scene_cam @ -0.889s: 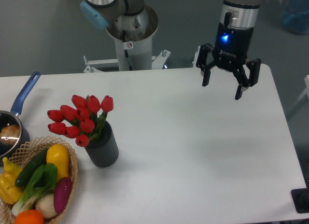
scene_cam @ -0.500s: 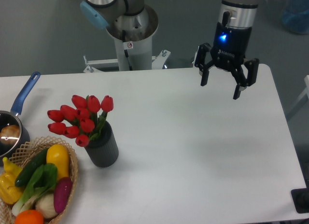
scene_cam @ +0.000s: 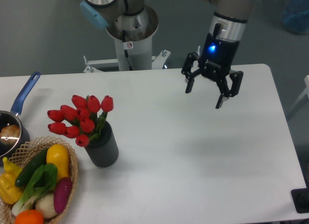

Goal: Pick up the flowers from the vase
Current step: 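Move the open gripper toward the red tulips in the grey vase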

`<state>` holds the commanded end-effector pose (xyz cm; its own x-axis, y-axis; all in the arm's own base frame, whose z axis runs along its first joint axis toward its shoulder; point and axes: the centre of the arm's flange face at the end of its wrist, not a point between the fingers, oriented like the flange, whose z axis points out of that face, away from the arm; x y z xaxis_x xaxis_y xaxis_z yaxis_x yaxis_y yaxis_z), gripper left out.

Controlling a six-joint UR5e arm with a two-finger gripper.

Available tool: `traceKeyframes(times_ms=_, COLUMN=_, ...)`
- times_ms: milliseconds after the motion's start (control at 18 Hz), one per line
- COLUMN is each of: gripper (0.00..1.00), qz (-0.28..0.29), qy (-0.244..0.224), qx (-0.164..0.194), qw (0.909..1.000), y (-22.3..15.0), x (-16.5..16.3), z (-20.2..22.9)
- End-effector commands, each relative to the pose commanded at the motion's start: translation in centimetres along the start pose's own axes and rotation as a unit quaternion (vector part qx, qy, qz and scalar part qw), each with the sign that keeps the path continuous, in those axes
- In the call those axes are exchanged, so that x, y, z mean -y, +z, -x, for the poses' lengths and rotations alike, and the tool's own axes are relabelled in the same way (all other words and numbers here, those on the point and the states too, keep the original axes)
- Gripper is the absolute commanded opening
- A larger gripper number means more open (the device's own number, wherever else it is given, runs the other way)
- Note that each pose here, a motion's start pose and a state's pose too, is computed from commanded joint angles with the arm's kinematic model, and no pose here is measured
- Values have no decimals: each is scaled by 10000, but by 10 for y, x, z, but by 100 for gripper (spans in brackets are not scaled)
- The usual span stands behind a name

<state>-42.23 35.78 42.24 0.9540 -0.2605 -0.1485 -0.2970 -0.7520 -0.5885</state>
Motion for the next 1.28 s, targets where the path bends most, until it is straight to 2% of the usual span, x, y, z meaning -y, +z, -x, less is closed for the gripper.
traceKeyframes(times_ms=167, gripper=100, qz=-471, qy=-27, qx=-155, qw=9988, y=10, x=7, z=-3)
traceKeyframes(times_ms=722, gripper=100, qz=-568, qy=204, qx=-913, qw=9940, y=71, x=27, z=-56)
traceKeyframes(times_ms=1278, gripper=100, qz=-797, qy=30, qx=-1100, qw=9907, y=80, x=26, z=-64)
